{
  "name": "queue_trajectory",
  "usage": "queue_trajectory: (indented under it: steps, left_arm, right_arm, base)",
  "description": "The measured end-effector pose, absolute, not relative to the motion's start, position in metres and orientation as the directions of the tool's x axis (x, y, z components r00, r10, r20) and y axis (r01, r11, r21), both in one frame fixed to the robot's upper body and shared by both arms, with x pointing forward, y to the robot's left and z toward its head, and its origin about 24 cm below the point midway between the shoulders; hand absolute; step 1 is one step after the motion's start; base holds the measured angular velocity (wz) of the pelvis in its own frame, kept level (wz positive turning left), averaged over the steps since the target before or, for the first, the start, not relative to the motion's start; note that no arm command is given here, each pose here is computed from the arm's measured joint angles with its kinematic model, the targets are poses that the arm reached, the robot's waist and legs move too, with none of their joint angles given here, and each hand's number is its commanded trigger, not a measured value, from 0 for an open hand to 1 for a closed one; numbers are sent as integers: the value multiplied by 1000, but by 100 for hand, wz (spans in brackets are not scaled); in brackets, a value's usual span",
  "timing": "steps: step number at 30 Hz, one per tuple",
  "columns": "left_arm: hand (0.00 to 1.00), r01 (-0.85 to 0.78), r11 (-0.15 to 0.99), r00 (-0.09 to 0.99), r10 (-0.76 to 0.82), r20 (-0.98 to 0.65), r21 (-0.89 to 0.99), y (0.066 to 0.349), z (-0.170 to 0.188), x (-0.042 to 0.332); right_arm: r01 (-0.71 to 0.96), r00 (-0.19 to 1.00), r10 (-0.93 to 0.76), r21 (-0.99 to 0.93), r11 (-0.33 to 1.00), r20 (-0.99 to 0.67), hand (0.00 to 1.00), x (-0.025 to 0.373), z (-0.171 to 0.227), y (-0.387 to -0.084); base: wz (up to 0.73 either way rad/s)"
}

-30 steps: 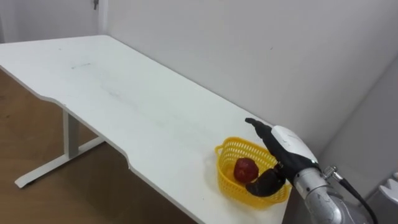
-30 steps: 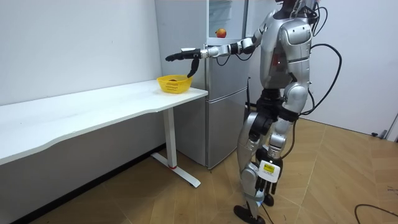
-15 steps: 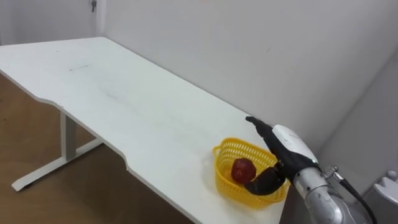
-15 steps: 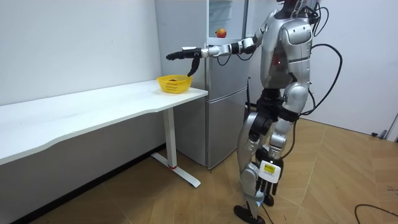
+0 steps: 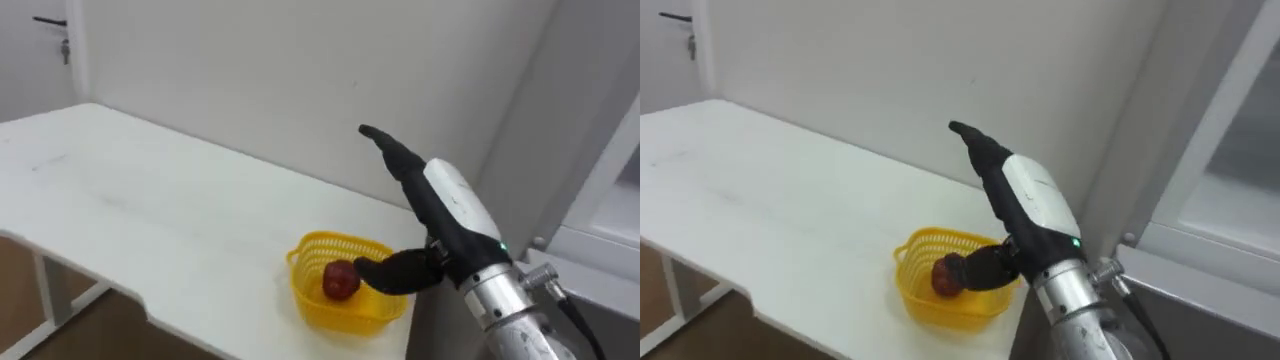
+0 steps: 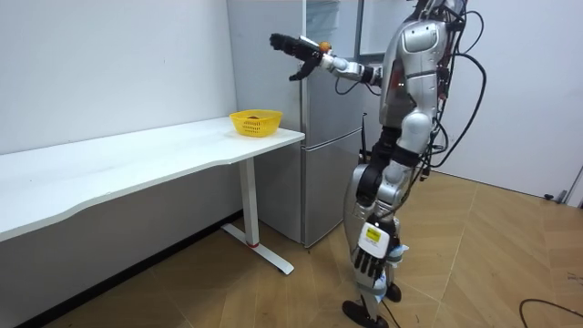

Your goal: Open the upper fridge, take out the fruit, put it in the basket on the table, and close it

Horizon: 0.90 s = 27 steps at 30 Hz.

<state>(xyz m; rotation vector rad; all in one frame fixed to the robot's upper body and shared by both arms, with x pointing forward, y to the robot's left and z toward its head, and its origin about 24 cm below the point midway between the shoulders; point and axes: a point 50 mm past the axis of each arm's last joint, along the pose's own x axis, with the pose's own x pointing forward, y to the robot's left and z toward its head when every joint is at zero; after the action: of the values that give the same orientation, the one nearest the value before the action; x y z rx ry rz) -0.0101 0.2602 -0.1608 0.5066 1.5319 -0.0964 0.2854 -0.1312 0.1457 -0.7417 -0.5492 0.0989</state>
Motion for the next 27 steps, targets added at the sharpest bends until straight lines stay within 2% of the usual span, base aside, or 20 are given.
queue_trajectory:
  steps: [11, 19, 27]
  left_arm:
    - [0, 346, 913, 72, 203, -977, 215, 241, -167, -15]
    - [0, 410, 880, 143, 196, -970, 238, 232, -170, 5]
    - [0, 442, 872, 128, 169, -977, 209, 225, -171, 0]
  right_arm:
    - [211, 736, 201, -501, 839, 647, 0, 236, 171, -133]
    - [228, 733, 121, -410, 883, 670, 0, 213, 163, -133]
    - [342, 662, 12, -316, 885, 750, 0, 205, 174, -147]
  base:
    - [-30]
    - [-8]
    - [-6]
